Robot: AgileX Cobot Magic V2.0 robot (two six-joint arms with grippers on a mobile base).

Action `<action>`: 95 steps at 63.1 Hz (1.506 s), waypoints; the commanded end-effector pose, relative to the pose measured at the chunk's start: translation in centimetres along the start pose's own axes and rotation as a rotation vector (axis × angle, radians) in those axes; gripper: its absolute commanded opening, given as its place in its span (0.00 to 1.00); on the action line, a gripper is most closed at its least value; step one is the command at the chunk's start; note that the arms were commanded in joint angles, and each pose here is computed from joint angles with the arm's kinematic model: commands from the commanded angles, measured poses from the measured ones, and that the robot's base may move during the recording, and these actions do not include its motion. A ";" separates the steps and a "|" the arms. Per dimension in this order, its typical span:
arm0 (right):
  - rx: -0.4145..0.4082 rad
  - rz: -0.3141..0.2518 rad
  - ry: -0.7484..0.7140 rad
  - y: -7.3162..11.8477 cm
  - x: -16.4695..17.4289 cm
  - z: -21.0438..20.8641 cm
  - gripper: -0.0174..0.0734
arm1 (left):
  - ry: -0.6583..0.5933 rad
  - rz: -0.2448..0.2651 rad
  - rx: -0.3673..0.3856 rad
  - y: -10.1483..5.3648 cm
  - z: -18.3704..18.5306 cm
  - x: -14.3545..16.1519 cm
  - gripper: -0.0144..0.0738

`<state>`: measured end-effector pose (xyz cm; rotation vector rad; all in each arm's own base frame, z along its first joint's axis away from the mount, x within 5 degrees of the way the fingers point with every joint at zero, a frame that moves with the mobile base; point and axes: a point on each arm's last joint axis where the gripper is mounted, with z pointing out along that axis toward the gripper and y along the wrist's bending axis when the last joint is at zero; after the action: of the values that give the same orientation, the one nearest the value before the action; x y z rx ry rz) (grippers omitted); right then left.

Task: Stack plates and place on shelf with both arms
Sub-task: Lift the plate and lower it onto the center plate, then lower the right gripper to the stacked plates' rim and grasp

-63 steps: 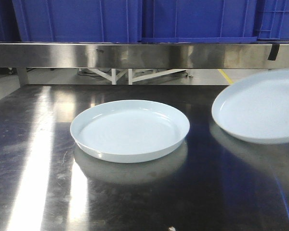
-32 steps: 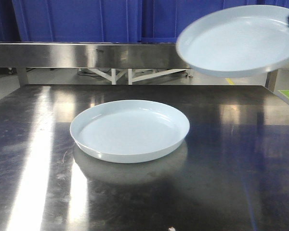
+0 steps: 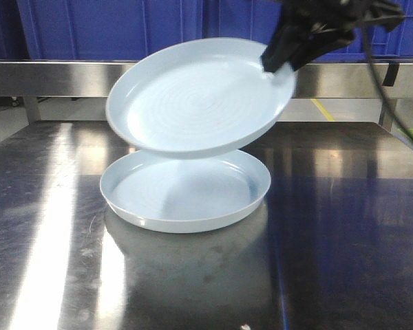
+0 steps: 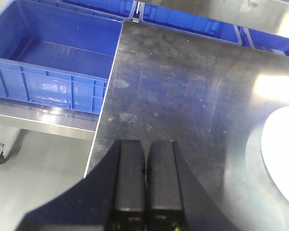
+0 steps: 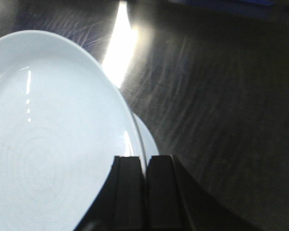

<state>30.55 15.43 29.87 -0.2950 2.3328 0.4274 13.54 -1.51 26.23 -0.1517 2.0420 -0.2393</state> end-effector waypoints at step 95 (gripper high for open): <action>-0.004 0.001 0.059 0.4 0.3 2.9 0.74 | -0.107 -0.011 0.024 -0.4 -0.4 -1.6 0.26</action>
<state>31.72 16.70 25.96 -0.3299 2.4711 0.3994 13.55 -1.51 26.25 -0.1516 2.0403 -0.2394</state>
